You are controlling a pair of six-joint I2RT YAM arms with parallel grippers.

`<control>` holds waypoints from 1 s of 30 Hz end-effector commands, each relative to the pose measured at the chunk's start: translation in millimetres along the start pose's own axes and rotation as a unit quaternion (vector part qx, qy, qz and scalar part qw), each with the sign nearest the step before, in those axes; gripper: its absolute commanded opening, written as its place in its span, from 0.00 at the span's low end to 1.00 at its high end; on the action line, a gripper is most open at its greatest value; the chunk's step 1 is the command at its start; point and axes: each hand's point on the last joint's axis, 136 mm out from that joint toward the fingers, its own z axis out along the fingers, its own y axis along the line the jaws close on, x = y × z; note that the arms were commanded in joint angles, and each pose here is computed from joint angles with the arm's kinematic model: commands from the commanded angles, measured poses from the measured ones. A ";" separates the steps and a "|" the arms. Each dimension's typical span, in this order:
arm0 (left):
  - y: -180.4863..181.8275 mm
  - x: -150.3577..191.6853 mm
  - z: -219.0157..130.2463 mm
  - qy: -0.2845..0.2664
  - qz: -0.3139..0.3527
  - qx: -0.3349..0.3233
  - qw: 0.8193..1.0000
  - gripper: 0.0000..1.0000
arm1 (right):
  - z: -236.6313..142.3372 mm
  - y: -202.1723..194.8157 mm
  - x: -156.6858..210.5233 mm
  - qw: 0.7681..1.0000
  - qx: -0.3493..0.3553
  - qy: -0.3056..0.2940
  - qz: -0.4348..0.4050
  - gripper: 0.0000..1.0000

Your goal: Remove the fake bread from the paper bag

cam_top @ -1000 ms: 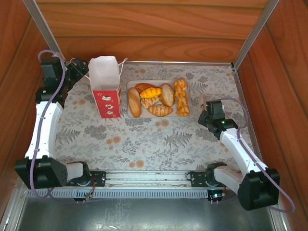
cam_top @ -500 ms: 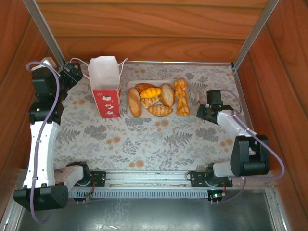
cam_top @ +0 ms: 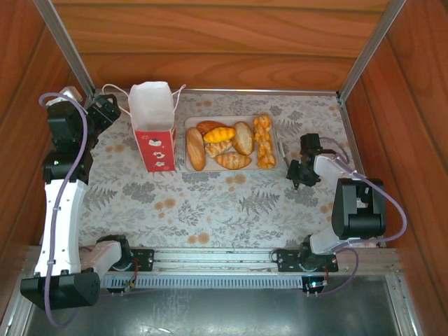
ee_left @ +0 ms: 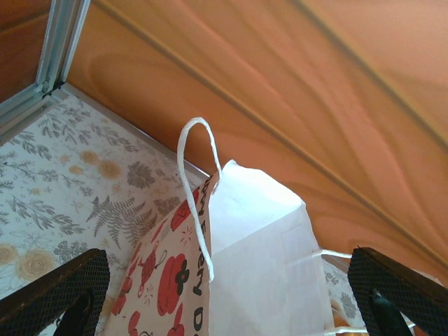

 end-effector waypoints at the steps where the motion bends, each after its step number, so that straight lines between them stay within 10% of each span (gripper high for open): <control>1: 12.0 2.5 -2.9 -0.002 0.012 -0.023 1.000 0.93 | -4.0 -5.1 3.3 1.000 0.012 0.022 0.001 0.55; 9: 40.8 5.8 -18.0 -0.017 0.042 -0.088 0.995 0.93 | -37.0 -5.6 -2.0 1.000 0.009 -0.006 0.014 0.61; 11: 54.1 7.7 -23.5 -0.026 0.051 -0.116 0.992 0.93 | -52.5 -6.1 -5.8 0.999 0.006 -0.025 0.019 0.73; 12: 61.4 8.5 -26.8 -0.032 0.057 -0.131 0.989 0.93 | -61.1 -7.0 -8.2 0.999 0.006 -0.039 0.023 0.99; 30: 189.2 86.9 -13.4 -0.117 0.116 -0.264 0.950 1.00 | -94.1 -24.8 -53.7 0.965 0.018 -0.256 0.050 1.00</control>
